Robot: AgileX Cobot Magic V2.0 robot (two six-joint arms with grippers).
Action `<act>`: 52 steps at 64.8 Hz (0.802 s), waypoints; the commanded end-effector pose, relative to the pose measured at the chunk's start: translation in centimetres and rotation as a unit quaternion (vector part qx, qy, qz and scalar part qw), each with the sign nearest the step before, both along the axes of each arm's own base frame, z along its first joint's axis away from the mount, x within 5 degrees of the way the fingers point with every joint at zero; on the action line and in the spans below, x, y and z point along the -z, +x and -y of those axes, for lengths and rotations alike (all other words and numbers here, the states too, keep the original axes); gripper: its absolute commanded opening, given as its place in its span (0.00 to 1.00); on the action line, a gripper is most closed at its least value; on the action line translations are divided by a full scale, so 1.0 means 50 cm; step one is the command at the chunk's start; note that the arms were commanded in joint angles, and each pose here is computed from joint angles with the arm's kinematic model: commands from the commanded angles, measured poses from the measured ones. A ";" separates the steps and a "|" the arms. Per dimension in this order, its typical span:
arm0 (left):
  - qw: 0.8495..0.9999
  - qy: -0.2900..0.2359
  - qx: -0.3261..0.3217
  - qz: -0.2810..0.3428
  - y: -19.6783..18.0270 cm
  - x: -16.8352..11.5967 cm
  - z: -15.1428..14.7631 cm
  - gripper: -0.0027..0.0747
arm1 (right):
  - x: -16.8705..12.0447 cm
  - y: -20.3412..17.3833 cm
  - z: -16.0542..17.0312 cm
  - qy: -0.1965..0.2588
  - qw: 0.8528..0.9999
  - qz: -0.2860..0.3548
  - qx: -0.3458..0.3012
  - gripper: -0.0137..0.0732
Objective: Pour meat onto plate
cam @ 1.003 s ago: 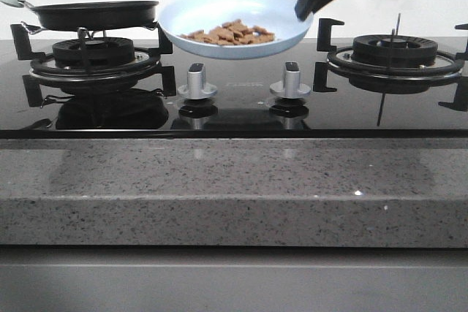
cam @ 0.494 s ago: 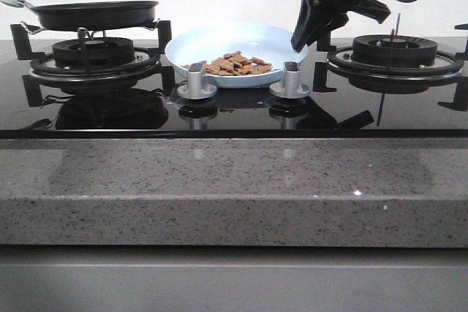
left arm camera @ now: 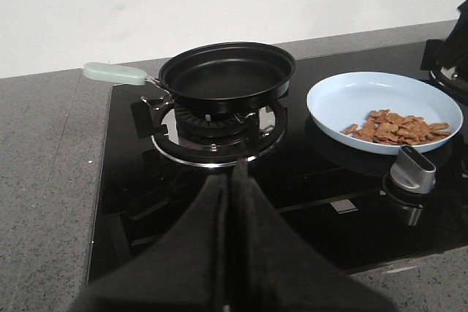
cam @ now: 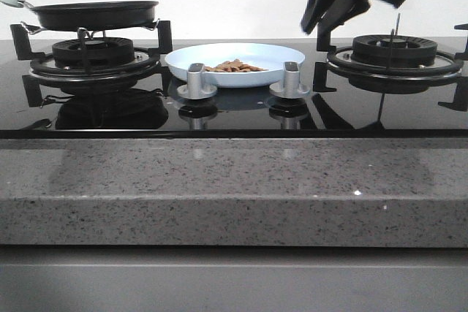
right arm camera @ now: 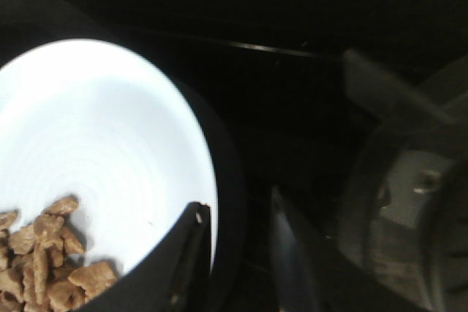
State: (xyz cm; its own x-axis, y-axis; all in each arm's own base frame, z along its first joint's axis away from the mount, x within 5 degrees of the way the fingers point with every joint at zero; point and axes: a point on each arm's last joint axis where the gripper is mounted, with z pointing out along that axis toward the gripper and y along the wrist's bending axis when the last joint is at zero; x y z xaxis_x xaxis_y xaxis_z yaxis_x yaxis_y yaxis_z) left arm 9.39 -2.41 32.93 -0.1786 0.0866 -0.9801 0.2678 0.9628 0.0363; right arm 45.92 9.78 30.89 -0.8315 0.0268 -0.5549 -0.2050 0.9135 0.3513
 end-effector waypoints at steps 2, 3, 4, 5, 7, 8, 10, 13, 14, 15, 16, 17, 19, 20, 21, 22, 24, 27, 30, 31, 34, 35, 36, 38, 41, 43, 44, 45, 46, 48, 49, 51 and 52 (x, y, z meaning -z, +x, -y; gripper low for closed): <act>0.999 -0.022 -0.012 0.047 0.001 -0.032 -0.003 0.01 | -0.116 -0.030 0.016 0.013 0.998 0.056 -0.004 0.36; 0.999 -0.022 -0.012 0.047 0.001 -0.032 -0.003 0.01 | -0.121 -0.031 0.017 0.012 0.998 0.055 -0.007 0.32; 0.999 -0.022 -0.012 0.047 0.001 -0.032 -0.003 0.01 | -0.126 -0.034 0.017 0.012 0.998 0.053 -0.009 0.30; 0.999 -0.022 -0.012 0.047 0.001 -0.032 -0.003 0.01 | -0.132 -0.037 0.017 0.010 0.999 0.052 -0.013 0.27; 0.999 -0.022 -0.012 0.047 0.001 -0.032 -0.003 0.01 | -0.142 -0.041 0.018 0.007 0.999 0.049 -0.019 0.19; 0.999 -0.022 -0.012 0.047 0.001 -0.032 -0.003 0.01 | -0.145 -0.043 0.018 0.005 0.999 0.049 -0.021 0.16; 0.999 -0.022 -0.012 0.047 0.001 -0.032 -0.003 0.01 | -0.154 -0.047 0.018 0.002 0.999 0.048 -0.025 0.09; 0.999 -0.022 -0.012 0.047 0.001 -0.032 -0.003 0.01 | -0.163 -0.051 0.018 0.000 0.998 0.047 -0.029 0.08; 0.999 -0.022 -0.012 0.047 0.001 -0.032 -0.003 0.01 | -0.167 -0.053 0.018 -0.001 0.998 0.047 -0.031 0.09; 0.999 -0.022 -0.012 0.047 0.001 -0.032 -0.003 0.01 | -0.169 -0.054 0.018 -0.001 0.998 0.047 -0.032 0.09; 0.999 -0.022 -0.012 0.047 0.001 -0.032 -0.003 0.01 | -0.171 -0.055 0.018 -0.001 0.998 0.047 -0.033 0.09; 0.999 -0.022 -0.012 0.047 0.001 -0.032 -0.003 0.01 | -0.173 -0.057 0.018 -0.002 0.998 0.046 -0.034 0.09; 0.999 -0.022 -0.012 0.047 0.001 -0.032 -0.003 0.01 | -0.177 -0.059 0.018 -0.002 0.998 0.045 -0.037 0.09; 0.999 -0.022 -0.012 0.047 0.001 -0.032 -0.003 0.01 | -0.178 -0.061 0.018 -0.003 0.998 0.043 -0.038 0.09; 0.999 -0.022 -0.012 0.047 0.001 -0.032 -0.003 0.01 | -0.178 -0.061 0.018 -0.003 0.998 0.041 -0.039 0.09; 0.999 -0.022 -0.012 0.047 0.001 -0.032 -0.003 0.01 | -0.178 -0.063 0.019 -0.005 0.998 0.041 -0.040 0.09; 0.999 -0.022 -0.012 0.047 0.001 -0.032 -0.003 0.01 | -0.181 -0.066 0.020 -0.010 0.998 0.039 -0.042 0.09; 0.999 -0.022 -0.012 0.047 0.001 -0.032 -0.003 0.01 | -0.186 -0.073 0.023 -0.020 0.998 0.041 -0.045 0.09; 0.999 -0.022 -0.012 0.047 0.001 -0.032 -0.003 0.01 | -0.192 -0.080 0.024 -0.029 0.997 0.046 -0.046 0.09; 0.999 -0.022 -0.012 0.047 0.001 -0.032 -0.003 0.01 | -0.195 -0.083 0.025 -0.031 0.997 0.048 -0.046 0.09; 0.999 -0.022 -0.012 0.047 0.001 -0.032 -0.003 0.01 | -0.209 -0.096 0.026 -0.035 0.997 0.060 -0.046 0.09; 0.999 -0.022 -0.012 0.047 0.001 -0.032 -0.003 0.01 | -0.213 -0.100 0.026 -0.036 0.996 0.064 -0.047 0.09; 0.999 -0.022 -0.012 0.047 0.001 -0.032 -0.003 0.01 | -0.222 -0.108 0.027 -0.038 0.996 0.071 -0.048 0.09; 0.999 -0.022 -0.012 0.047 0.001 -0.032 -0.003 0.01 | -0.229 -0.119 0.025 -0.041 0.995 0.079 -0.051 0.09; 0.999 -0.022 -0.012 0.047 0.001 -0.032 -0.003 0.01 | -0.251 -0.144 0.027 -0.044 0.992 0.102 -0.054 0.09; 0.999 -0.022 -0.012 0.047 0.001 -0.032 -0.003 0.01 | -0.254 -0.156 0.025 -0.045 0.992 0.109 -0.055 0.09; 0.999 -0.022 -0.012 0.047 0.001 -0.032 -0.003 0.01 | -0.258 -0.167 0.025 -0.047 0.991 0.113 -0.057 0.09; 0.999 -0.022 -0.012 0.047 0.001 -0.032 -0.003 0.01 | -0.268 -0.179 0.028 -0.047 0.990 0.125 -0.055 0.09; 0.999 -0.022 -0.012 0.047 0.001 -0.032 -0.003 0.01 | -0.265 -0.185 0.029 -0.048 0.989 0.125 -0.055 0.09; 0.999 -0.022 -0.012 0.047 0.001 -0.032 -0.003 0.01 | -0.277 -0.208 0.030 -0.048 0.987 0.145 -0.053 0.09; 0.999 -0.022 -0.012 0.047 0.001 -0.032 -0.003 0.01 | -0.271 -0.214 0.029 -0.047 0.987 0.147 -0.051 0.09; 0.999 -0.022 -0.012 0.047 0.001 -0.032 -0.003 0.01 | -0.278 -0.235 0.032 -0.046 0.985 0.161 -0.048 0.09; 0.999 -0.022 -0.012 0.047 0.001 -0.032 -0.003 0.01 | -0.269 -0.242 0.034 -0.046 0.985 0.158 -0.045 0.09</act>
State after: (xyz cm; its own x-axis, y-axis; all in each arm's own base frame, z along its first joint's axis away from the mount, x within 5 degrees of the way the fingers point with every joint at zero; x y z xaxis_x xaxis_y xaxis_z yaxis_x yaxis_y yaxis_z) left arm 9.39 -2.41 32.93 -0.1786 0.0866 -0.9801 0.2678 0.9628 0.0363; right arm 37.09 8.51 41.26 -0.7325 -0.1339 -0.6675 -0.3525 0.9134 0.2036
